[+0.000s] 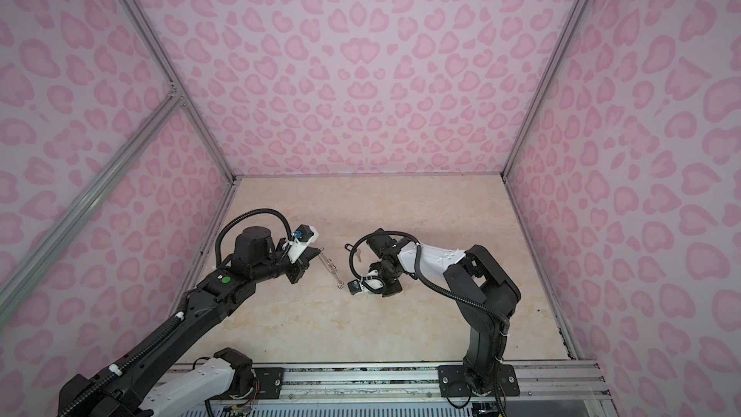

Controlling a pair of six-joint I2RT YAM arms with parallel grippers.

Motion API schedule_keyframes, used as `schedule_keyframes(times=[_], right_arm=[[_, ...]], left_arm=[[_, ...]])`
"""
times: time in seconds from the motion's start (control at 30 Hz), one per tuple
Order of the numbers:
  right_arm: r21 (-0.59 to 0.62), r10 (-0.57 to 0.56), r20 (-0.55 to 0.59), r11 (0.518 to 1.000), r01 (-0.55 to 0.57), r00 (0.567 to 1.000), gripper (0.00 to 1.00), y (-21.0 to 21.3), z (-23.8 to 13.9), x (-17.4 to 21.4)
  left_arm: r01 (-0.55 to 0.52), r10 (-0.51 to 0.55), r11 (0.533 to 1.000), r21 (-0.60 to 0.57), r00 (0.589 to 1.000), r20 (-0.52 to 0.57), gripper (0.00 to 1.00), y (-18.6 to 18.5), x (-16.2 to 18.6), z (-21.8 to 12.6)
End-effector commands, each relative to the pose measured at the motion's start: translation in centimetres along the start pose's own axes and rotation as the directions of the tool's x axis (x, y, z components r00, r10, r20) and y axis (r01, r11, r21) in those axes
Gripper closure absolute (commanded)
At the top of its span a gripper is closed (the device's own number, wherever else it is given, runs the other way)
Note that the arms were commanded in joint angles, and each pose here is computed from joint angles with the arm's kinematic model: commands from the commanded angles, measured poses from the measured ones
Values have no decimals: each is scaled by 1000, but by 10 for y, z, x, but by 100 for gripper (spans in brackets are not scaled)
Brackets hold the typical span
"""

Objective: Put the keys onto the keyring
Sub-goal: 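Reach the right gripper down and grasp the green-tagged key's ring, then lift the green-tagged key with the right gripper toward the plate in the left gripper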

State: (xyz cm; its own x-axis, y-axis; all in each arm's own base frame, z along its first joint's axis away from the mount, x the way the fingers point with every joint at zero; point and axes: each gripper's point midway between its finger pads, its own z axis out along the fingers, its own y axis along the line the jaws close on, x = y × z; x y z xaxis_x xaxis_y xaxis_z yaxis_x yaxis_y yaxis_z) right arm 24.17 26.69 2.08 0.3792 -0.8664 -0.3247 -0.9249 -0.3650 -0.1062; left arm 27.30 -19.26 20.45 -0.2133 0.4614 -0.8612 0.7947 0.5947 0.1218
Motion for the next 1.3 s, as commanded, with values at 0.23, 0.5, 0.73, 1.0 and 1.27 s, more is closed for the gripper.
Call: schedule_keyframes(times=[0.23, 0.5, 0.73, 1.0, 1.27], right_arm=[[-21, 18, -24, 1000, -18, 1000, 89, 6, 3, 6], [-21, 43, -34, 999, -43, 999, 93, 6, 5, 8], [16, 61, 22, 998, -61, 998, 96, 0, -5, -5], [7, 222, 80, 975, -223, 972, 98, -3, -34, -23], [67, 364, 240, 919, -390, 900, 100, -12, -68, -44]], left_arm=[[-24, 24, 1000, 4, 998, 50, 97, 0, -12, -1], [-25, 24, 1000, 16, 998, 58, 97, -1, -14, -1], [-31, 30, 999, 25, 997, 64, 97, -3, -16, -1], [-127, 109, 985, 118, 983, 148, 97, -25, -25, -9], [-200, 174, 970, 141, 968, 180, 97, -33, -32, -16]])
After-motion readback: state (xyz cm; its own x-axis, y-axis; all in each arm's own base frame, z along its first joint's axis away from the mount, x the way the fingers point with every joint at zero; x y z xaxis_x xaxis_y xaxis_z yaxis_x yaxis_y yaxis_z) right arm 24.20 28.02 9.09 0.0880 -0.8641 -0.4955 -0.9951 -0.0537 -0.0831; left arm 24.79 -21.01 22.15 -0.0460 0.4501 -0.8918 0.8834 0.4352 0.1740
